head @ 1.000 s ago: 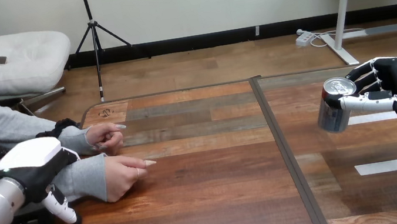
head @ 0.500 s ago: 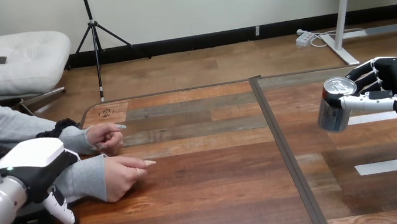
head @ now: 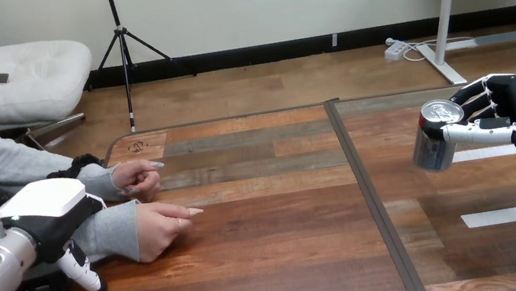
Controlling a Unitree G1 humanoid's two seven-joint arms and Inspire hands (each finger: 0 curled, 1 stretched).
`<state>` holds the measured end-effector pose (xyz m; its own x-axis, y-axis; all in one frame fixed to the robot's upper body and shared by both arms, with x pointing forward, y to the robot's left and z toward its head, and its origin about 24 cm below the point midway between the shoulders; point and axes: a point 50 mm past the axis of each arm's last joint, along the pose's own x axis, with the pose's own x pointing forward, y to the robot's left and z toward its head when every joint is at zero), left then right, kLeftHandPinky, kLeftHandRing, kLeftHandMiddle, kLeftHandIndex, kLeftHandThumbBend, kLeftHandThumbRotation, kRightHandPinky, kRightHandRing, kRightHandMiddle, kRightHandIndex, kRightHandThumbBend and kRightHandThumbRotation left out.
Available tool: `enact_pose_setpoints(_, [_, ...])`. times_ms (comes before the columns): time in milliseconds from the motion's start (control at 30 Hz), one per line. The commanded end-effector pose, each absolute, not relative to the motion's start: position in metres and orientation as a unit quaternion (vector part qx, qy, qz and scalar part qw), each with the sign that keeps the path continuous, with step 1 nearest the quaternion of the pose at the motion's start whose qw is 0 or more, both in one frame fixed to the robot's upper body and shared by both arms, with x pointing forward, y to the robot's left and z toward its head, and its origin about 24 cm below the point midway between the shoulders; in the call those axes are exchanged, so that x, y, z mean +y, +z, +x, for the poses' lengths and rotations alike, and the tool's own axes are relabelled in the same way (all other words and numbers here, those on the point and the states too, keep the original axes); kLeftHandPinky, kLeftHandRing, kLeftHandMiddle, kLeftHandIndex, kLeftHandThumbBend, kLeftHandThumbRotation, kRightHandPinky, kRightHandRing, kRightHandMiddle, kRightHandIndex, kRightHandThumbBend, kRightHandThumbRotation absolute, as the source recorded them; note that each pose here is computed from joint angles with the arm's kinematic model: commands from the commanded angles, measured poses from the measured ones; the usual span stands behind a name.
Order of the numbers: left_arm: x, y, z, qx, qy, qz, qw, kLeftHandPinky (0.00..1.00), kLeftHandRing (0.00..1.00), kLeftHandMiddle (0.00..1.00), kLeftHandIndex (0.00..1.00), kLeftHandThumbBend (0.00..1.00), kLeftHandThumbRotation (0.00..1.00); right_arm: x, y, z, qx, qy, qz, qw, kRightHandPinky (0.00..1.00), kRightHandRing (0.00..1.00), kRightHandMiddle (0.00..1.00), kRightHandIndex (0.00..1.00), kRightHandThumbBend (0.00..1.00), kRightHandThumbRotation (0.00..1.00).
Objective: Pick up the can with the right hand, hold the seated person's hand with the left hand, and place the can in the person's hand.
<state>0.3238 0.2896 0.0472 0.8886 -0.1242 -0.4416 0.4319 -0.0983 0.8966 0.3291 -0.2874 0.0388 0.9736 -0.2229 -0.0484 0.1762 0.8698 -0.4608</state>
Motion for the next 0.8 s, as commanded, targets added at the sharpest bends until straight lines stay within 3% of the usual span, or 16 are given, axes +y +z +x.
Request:
enact_pose_setpoints(0, [0.2853, 0.0742, 0.3392, 0.067, -0.181, 0.708, 0.679, 0.56, 0.64, 0.67, 0.66, 0.96, 0.06, -0.2815, 0.0778, 0.3493, -0.030, -0.112, -0.222, 0.968, 0.35, 0.38, 0.44, 0.43, 0.82, 0.00])
enact_pose_setpoints(333, [0.2828, 0.0732, 0.3372, 0.043, -0.177, 0.678, 0.713, 0.36, 0.43, 0.51, 0.51, 0.85, 0.00, -0.2820, 0.0779, 0.3497, -0.026, -0.114, -0.222, 0.968, 0.36, 0.39, 0.44, 0.44, 0.82, 0.00])
enact_pose_setpoints(767, [0.2826, 0.0718, 0.3352, 0.020, -0.160, 0.653, 0.740, 0.25, 0.32, 0.40, 0.41, 0.80, 0.00, -0.2819, 0.0783, 0.3495, -0.029, -0.111, -0.223, 0.968, 0.38, 0.39, 0.43, 0.43, 0.81, 0.00])
